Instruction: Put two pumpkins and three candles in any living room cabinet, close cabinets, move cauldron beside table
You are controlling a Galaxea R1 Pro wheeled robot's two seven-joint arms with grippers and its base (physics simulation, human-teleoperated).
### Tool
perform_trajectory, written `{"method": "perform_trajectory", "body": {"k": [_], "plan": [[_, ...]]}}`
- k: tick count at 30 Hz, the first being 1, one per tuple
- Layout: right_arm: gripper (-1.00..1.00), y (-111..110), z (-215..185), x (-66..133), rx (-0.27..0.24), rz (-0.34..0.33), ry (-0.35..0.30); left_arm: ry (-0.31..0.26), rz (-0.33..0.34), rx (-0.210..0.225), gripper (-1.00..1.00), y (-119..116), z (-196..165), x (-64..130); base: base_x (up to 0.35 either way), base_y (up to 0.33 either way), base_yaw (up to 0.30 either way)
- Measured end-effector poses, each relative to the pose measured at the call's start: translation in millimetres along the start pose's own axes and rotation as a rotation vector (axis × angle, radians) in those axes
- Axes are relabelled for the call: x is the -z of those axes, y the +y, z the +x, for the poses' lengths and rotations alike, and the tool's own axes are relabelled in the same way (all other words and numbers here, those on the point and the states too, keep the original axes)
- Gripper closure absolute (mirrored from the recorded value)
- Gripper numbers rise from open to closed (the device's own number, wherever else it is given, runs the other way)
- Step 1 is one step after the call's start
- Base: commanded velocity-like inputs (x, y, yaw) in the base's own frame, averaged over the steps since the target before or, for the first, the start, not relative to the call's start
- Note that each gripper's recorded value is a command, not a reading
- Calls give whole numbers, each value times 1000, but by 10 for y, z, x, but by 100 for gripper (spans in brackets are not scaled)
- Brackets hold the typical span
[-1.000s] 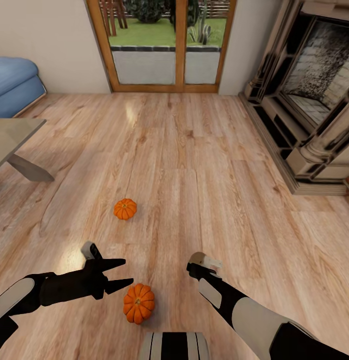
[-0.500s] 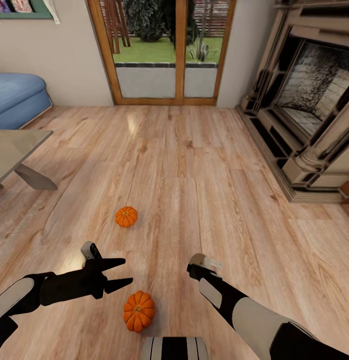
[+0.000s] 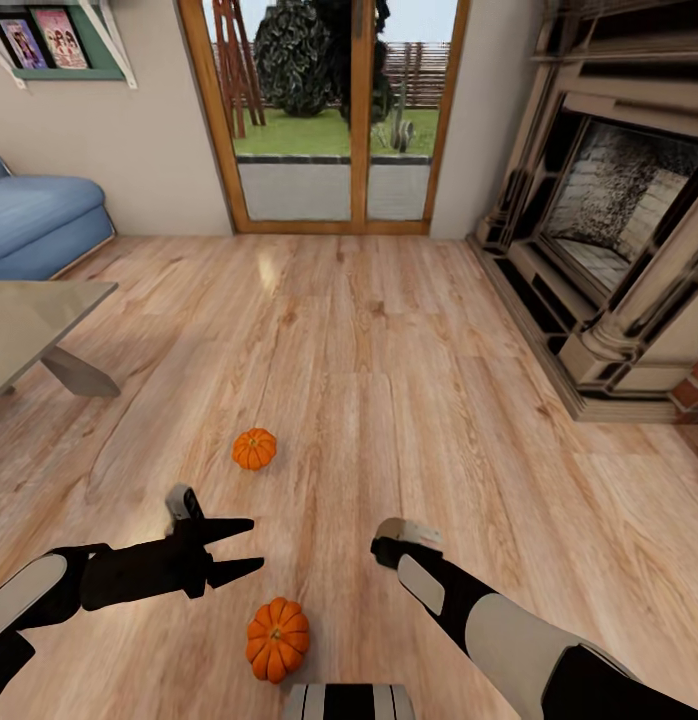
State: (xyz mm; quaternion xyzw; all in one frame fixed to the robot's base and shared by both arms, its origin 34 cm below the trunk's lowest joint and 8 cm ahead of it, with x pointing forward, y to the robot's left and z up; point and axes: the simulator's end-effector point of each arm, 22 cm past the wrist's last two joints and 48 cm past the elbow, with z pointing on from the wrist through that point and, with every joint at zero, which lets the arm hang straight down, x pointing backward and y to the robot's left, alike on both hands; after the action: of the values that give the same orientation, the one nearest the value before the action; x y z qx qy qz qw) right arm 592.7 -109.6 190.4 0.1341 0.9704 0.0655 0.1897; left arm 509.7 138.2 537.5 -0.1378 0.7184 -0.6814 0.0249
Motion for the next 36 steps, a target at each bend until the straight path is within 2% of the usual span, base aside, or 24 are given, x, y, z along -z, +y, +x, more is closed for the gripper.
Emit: {"method": "perform_trajectory", "body": {"k": [5,10,20,36], "plan": [[100,37,-3,81,12,-2,24,-2,3,-21,-100,-89,18,11,0,0,0],[100,99,-66,164,19,-12,18,-3,9,-41,-100,-181,40,21,0,0,0],[100,241,-257,338,28,-35,-29,-4,17,-81,-100,-355,93,39,0,0,0],[100,318,-544,607,31,-50,-94,-7,32,-144,-100,-633,189,72,-106,0,0]]}}
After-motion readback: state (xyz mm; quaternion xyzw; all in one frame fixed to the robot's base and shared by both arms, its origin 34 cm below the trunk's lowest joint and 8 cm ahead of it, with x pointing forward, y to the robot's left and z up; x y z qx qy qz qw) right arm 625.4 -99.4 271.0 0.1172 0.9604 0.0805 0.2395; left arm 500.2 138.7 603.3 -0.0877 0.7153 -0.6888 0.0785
